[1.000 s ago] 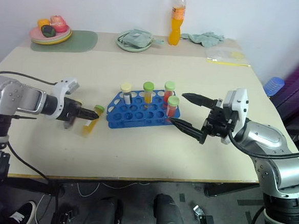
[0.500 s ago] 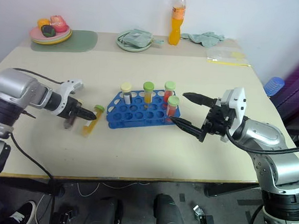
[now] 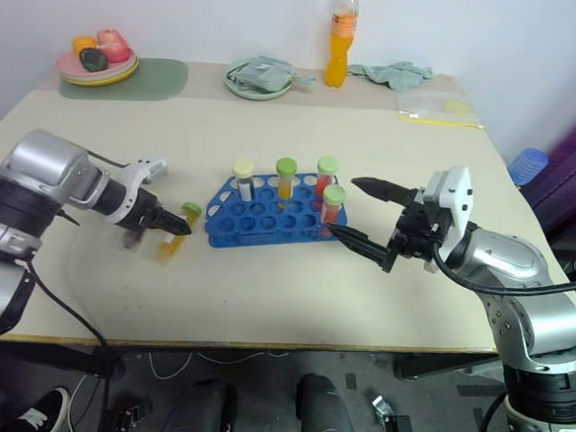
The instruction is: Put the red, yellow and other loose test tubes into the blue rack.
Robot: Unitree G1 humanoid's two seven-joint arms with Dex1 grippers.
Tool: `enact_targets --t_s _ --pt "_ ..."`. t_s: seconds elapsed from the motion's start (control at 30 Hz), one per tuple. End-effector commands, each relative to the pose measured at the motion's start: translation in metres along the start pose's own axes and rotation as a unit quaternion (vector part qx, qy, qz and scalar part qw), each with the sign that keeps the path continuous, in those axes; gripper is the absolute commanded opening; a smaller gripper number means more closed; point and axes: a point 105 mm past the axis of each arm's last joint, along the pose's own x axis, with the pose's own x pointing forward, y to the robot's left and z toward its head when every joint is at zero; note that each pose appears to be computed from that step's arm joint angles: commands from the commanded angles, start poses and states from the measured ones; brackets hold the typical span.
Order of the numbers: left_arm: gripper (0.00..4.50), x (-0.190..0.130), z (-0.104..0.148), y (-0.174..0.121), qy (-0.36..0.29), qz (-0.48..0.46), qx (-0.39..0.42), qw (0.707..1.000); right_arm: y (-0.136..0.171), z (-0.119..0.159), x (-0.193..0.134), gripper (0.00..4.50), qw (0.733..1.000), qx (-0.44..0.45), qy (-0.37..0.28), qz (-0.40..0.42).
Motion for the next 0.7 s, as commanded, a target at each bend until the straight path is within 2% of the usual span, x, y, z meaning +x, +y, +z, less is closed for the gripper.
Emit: enact_targets --t_s 0.03,0.1,0.2,0.33,0.37,0.57,0.7 --pt "3.72 -0.004 0.005 0.003 0.0 0.016 0.023 1.0 -0.002 0.01 0.0 4.5 1.0 -0.024 -0.014 -0.002" --pt "3.72 -0.002 0.005 0.003 0.002 0.014 0.017 1.0 -0.003 0.009 0.0 4.5 1.0 -0.023 -0.013 -0.003" --pt "2.9 0.002 0.001 0.006 0.008 0.016 0.019 1.0 -0.003 0.008 -0.001 4.5 1.0 -0.025 -0.009 -0.006" --pt "1.0 0.005 -0.002 0.009 0.008 0.02 0.019 1.0 -0.004 0.007 -0.002 4.5 1.0 -0.027 -0.007 -0.009" --pt "0.73 0.005 -0.001 0.01 0.006 0.022 0.017 1.0 -0.004 0.007 -0.002 4.5 1.0 -0.028 -0.006 -0.01" --pt "0.73 -0.013 0.024 0.018 -0.08 0.047 0.005 0.996 -0.005 0.006 -0.003 4.5 0.999 -0.031 -0.004 -0.017" --pt "0.73 -0.038 0.045 0.024 -0.18 0.086 0.086 0.976 -0.006 0.004 -0.006 4.5 0.999 -0.03 -0.002 -0.025"
